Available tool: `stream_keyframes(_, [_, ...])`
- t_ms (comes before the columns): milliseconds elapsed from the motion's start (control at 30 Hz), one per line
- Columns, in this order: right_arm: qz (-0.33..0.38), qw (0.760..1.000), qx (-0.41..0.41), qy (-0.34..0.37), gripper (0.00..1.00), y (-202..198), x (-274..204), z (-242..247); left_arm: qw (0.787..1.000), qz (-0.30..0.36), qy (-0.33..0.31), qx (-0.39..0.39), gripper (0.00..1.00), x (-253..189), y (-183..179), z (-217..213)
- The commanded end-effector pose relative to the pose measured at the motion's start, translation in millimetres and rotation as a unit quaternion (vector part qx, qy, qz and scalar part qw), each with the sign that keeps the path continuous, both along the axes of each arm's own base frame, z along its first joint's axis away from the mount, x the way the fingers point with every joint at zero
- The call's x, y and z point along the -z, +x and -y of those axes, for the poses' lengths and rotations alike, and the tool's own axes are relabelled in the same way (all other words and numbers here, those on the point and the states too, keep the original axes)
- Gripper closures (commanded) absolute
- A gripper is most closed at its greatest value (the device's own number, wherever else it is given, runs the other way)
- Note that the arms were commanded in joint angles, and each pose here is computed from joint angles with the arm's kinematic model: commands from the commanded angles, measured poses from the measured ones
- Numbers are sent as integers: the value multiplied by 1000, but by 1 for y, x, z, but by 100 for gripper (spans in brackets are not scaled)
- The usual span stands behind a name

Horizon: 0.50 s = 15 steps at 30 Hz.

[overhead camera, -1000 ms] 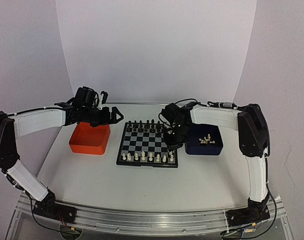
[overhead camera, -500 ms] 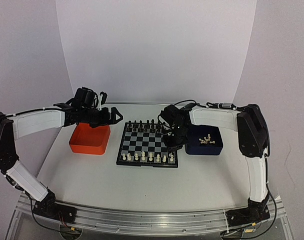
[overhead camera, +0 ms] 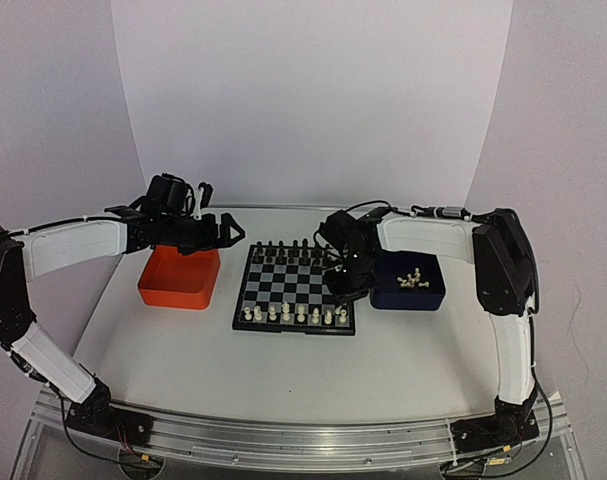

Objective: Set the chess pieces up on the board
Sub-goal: Place the chess piece on the chessboard.

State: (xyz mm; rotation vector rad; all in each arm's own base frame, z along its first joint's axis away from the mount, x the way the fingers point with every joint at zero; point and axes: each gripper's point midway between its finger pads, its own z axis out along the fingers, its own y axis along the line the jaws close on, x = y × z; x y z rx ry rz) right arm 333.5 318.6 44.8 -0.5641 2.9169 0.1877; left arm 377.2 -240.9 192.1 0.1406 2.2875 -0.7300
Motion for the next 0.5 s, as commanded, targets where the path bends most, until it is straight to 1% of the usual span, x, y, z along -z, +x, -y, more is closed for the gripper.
stream_keyframes(0, [11, 1000, 3, 0, 76, 2, -8, -2, 1000, 24, -7, -3, 0, -18, -4, -4])
stream_keyframes(67, [18, 1000, 1, 2, 80, 4, -13, -3, 1000, 25, -6, -3, 0, -19, -3, -4])
stream_keyframes(133, [22, 1000, 2, 5, 81, 6, -17, -4, 1000, 26, -6, -3, 0, -20, -3, -4])
stream_keyframes(300, [14, 1000, -2, 6, 81, 3, -13, -6, 1000, 26, -4, -4, 0, -19, -3, -5])
stream_keyframes(467, [21, 1000, 1, -12, 81, 5, -7, 1, 1000, 26, -3, -4, 0, -19, -3, -5])
